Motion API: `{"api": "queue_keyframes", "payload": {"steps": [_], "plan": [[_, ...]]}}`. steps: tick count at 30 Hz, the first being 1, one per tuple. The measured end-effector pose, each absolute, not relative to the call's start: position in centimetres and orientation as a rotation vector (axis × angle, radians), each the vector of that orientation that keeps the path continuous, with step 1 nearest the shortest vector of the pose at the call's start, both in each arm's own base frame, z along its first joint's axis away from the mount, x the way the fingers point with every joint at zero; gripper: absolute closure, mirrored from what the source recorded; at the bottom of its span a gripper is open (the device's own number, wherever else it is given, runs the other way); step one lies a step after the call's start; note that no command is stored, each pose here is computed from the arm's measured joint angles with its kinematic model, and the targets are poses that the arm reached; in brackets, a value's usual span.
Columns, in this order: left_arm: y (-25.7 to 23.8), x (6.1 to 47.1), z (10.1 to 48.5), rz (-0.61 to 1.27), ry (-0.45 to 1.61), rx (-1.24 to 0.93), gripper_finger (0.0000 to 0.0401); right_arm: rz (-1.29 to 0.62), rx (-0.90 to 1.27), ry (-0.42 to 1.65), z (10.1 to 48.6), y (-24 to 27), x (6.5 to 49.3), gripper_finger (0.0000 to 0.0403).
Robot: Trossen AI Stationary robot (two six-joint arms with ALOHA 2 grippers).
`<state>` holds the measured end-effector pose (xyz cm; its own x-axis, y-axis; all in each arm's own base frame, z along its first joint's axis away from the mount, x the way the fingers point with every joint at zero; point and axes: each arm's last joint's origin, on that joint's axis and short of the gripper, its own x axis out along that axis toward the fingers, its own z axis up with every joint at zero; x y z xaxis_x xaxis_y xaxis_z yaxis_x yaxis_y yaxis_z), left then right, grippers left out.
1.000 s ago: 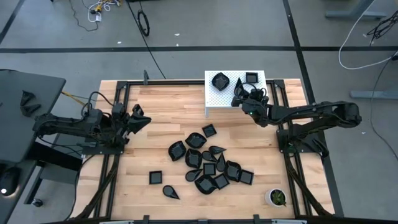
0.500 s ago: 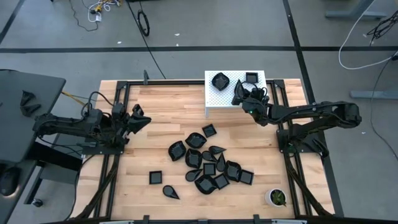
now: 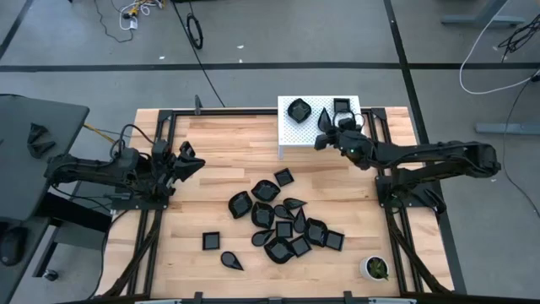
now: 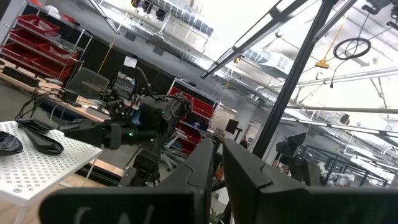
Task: Pick & Place Mini shaped plates
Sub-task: Stack the leaf shaped plate on top of the leaf shaped plates on the shelf
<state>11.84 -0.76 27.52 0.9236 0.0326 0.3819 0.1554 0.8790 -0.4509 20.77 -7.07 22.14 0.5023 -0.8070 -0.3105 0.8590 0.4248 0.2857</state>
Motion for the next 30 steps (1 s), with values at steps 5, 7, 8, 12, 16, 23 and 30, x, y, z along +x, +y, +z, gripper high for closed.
{"api": "queue_keyframes", "payload": {"steps": [5,7,8,12,16,23,30], "plan": [[-0.8,11.8,27.5,-0.066,-0.392,-0.496,0.036,-1.081,0.499,0.239,20.8,-7.6,20.2,0.0398],[-0.8,11.8,27.5,-0.066,-0.392,-0.496,0.036,-1.1,0.511,0.259,20.5,-7.7,20.1,0.04],[-0.8,11.8,27.5,-0.066,-0.392,-0.496,0.0359,-1.105,0.509,0.263,20.4,-7.8,20.0,0.04],[-0.8,11.8,27.5,-0.065,-0.392,-0.496,0.036,-1.112,0.507,0.254,20.5,-7.8,20.1,0.04],[-0.8,11.8,27.5,-0.066,-0.392,-0.496,0.036,-1.1,0.482,0.224,20.8,-7.8,20.3,0.04],[-0.8,11.8,27.5,-0.066,-0.392,-0.496,0.036,-1.062,0.415,0.164,21.7,-7.6,20.8,0.0401],[-0.8,11.8,27.5,-0.066,-0.392,-0.496,0.036,-0.802,0.364,0.168,22.5,-5.9,22.0,0.0401]]}}
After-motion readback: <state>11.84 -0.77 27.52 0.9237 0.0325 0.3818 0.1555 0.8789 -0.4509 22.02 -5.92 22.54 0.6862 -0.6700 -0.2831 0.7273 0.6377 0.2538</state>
